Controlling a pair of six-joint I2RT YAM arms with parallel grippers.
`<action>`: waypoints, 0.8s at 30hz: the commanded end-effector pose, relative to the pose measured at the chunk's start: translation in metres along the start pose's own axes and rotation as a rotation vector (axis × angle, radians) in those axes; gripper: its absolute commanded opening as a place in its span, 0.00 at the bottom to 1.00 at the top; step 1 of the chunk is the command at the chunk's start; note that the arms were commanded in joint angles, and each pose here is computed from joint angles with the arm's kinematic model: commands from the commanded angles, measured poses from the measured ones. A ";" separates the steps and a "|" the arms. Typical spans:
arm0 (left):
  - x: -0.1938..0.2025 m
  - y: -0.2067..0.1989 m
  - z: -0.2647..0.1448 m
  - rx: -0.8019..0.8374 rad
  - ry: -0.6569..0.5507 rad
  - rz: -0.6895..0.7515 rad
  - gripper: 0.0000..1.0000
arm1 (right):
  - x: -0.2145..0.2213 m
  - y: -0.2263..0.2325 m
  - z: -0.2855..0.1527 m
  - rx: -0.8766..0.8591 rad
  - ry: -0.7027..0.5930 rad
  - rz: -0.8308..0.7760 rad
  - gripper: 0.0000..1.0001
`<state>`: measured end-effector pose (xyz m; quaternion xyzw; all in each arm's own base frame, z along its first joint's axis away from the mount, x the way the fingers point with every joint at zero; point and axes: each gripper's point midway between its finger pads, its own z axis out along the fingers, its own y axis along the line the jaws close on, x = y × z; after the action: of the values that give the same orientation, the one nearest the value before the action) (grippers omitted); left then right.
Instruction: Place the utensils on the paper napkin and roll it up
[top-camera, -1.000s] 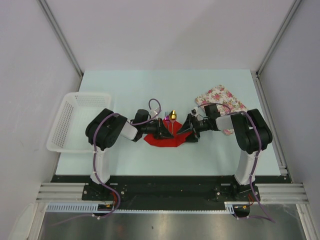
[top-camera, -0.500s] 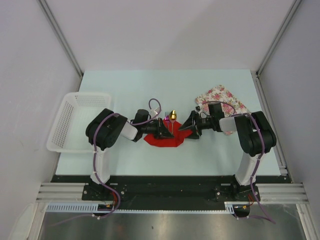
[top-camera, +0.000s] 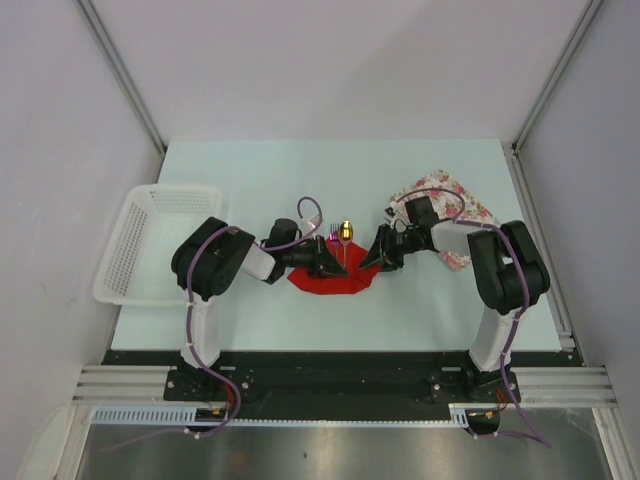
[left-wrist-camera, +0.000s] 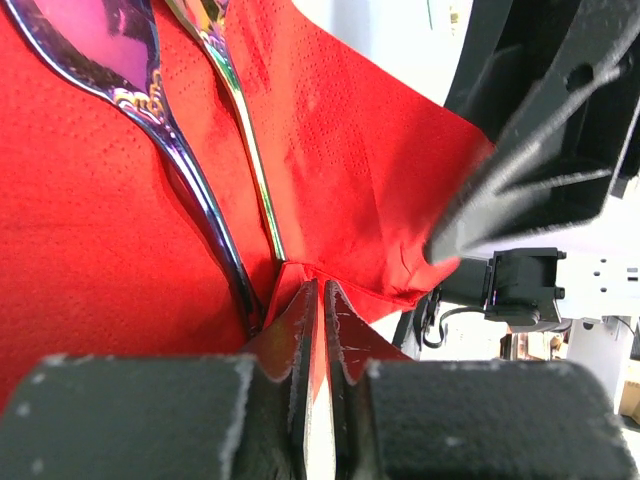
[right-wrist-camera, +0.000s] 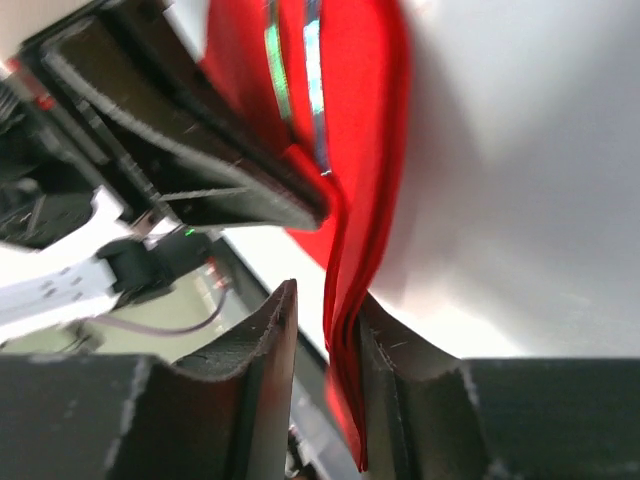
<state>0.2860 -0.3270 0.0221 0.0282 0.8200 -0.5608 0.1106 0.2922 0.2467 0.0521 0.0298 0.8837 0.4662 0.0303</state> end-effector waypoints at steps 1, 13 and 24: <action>-0.001 -0.003 0.001 0.016 -0.008 0.032 0.09 | -0.015 -0.020 -0.009 0.185 -0.075 -0.070 0.31; -0.001 0.000 0.002 -0.002 -0.007 0.027 0.06 | -0.003 0.009 -0.004 0.203 -0.042 -0.190 0.10; -0.002 -0.001 0.001 -0.003 -0.011 0.030 0.04 | 0.000 0.033 0.019 0.132 0.001 -0.189 0.06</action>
<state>0.2857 -0.3263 0.0204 0.0250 0.8224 -0.5579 0.1086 0.2842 0.2643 0.0518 -0.0459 0.9238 0.3750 0.0626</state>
